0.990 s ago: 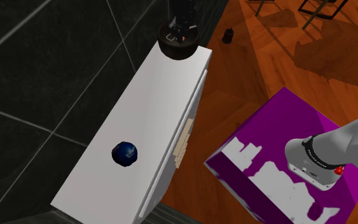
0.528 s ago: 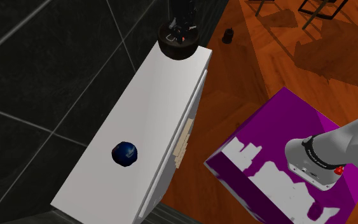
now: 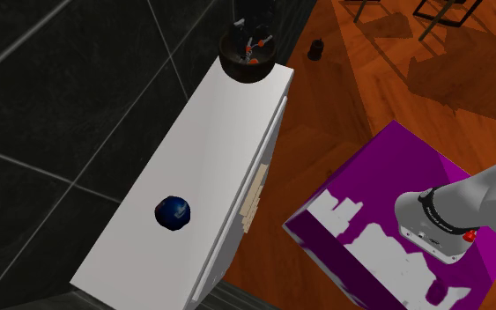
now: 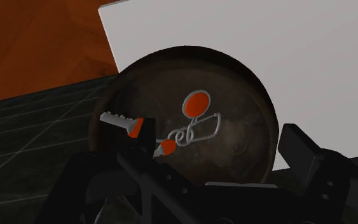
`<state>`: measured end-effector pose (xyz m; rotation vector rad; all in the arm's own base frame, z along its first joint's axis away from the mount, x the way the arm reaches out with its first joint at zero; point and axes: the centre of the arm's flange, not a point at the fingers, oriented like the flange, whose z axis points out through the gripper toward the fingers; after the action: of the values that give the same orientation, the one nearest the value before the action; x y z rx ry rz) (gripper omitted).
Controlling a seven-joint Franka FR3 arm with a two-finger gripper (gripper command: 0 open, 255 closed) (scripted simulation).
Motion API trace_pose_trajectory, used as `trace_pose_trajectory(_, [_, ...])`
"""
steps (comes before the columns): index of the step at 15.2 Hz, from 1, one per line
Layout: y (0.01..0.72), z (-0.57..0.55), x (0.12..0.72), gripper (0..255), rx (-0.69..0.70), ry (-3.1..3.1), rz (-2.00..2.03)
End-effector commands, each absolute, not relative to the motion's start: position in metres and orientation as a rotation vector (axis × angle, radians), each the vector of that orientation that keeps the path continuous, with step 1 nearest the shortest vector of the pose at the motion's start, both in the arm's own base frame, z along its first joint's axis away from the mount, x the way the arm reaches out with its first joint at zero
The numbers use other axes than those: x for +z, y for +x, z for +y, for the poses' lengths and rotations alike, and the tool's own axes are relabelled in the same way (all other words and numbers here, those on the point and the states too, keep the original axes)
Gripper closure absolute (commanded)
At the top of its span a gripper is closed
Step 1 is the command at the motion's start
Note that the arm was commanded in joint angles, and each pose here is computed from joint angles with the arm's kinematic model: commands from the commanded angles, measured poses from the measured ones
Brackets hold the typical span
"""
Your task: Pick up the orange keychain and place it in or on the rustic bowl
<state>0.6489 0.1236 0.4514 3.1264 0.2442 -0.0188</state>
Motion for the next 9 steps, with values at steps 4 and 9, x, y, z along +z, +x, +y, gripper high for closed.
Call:
trace_pose_trajectory(4, [0.651, 0.125, 0.487, 0, -0.019, 3.126, 0.244])
trace_pose_trajectory(9, [0.651, 0.125, 0.487, 0, -0.019, 3.126, 0.244])
